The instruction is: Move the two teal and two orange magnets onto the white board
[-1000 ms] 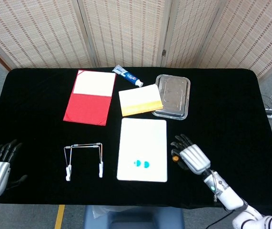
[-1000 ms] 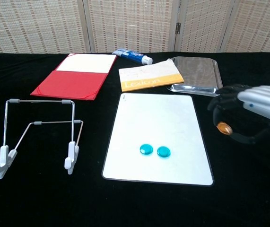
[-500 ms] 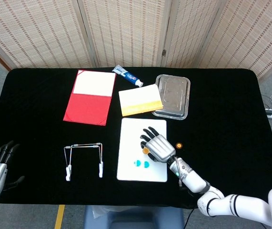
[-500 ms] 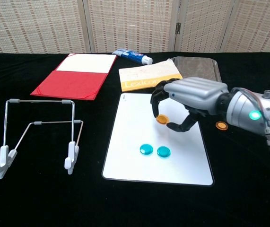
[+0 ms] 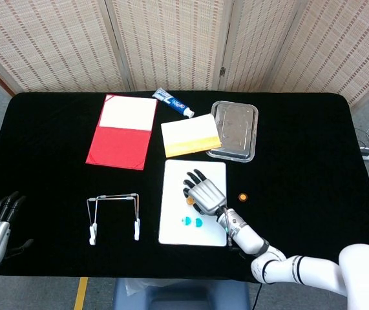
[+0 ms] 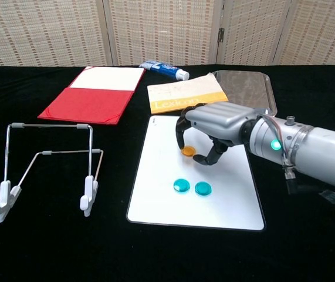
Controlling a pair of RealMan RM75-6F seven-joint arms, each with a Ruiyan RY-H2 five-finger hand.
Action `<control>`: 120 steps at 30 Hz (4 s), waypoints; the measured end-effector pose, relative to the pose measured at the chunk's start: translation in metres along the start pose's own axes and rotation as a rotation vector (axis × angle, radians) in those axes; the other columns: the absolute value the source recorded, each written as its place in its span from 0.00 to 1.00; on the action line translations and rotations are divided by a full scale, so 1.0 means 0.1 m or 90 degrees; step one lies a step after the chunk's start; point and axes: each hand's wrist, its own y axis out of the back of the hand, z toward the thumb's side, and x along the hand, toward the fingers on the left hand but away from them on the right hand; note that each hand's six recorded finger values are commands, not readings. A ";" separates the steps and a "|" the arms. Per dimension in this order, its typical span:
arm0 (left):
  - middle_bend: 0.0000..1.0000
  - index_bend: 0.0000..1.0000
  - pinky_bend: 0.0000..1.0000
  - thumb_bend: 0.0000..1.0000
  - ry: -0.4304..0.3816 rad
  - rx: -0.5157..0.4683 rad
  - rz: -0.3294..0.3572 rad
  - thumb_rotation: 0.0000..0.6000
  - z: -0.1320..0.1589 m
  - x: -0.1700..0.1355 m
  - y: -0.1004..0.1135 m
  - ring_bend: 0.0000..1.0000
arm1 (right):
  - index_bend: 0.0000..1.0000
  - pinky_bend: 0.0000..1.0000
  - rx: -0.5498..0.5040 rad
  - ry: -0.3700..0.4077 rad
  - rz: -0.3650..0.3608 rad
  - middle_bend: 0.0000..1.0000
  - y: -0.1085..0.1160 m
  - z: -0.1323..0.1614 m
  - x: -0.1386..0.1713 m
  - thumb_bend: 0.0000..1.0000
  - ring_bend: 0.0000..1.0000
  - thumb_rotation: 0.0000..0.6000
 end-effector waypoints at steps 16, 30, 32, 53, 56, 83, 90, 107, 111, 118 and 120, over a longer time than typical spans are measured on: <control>0.02 0.04 0.00 0.21 0.009 0.000 -0.006 1.00 -0.04 -0.01 -0.04 0.05 | 0.34 0.00 0.011 -0.001 0.002 0.20 0.00 0.10 -0.23 0.46 0.02 1.00; 0.01 0.04 0.00 0.21 0.004 -0.003 -0.006 1.00 -0.03 0.01 -0.05 0.05 | 0.30 0.00 -0.007 -0.067 -0.044 0.20 0.12 -0.42 0.12 0.46 0.03 1.00; 0.01 0.04 0.00 0.21 0.001 -0.003 -0.006 1.00 -0.02 0.02 -0.05 0.05 | 0.33 0.00 -0.018 -0.092 -0.050 0.20 0.12 -0.61 0.29 0.46 0.03 1.00; 0.01 0.04 0.00 0.21 -0.014 -0.002 -0.003 1.00 0.09 0.03 -0.02 0.05 | 0.36 0.00 -0.036 -0.179 0.003 0.20 -0.40 -1.35 0.96 0.46 0.02 1.00; 0.01 0.04 0.00 0.21 -0.010 -0.001 -0.005 1.00 0.07 0.03 -0.03 0.05 | 0.36 0.00 -0.039 -0.176 0.006 0.20 -0.44 -1.34 0.96 0.46 0.02 1.00; 0.01 0.04 0.00 0.21 -0.008 -0.003 -0.009 1.00 0.05 0.03 -0.07 0.05 | 0.51 0.00 -0.030 -0.178 0.000 0.23 -0.47 -1.32 0.89 0.46 0.04 1.00; 0.01 0.04 0.00 0.21 -0.009 -0.003 -0.006 1.00 0.06 0.04 -0.05 0.05 | 0.51 0.00 -0.042 -0.139 -0.026 0.23 -0.27 -1.13 0.87 0.46 0.04 1.00; 0.01 0.04 0.00 0.21 0.004 -0.005 -0.007 1.00 -0.02 0.00 -0.05 0.05 | 0.51 0.00 -0.012 -0.030 -0.013 0.22 -0.07 -0.25 0.22 0.46 0.03 1.00; 0.01 0.04 0.00 0.21 0.004 -0.006 -0.008 1.00 -0.03 0.00 -0.06 0.05 | 0.51 0.00 -0.004 -0.029 -0.011 0.22 -0.06 -0.20 0.16 0.46 0.03 1.00; 0.01 0.04 0.00 0.21 0.006 -0.007 -0.011 1.00 -0.04 0.00 -0.08 0.05 | 0.51 0.00 0.005 -0.035 -0.002 0.22 -0.10 -0.19 0.10 0.46 0.03 1.00; 0.01 0.04 0.00 0.21 0.007 -0.007 -0.012 1.00 -0.05 0.00 -0.08 0.05 | 0.50 0.00 0.006 -0.036 0.000 0.22 -0.11 -0.19 0.09 0.46 0.03 1.00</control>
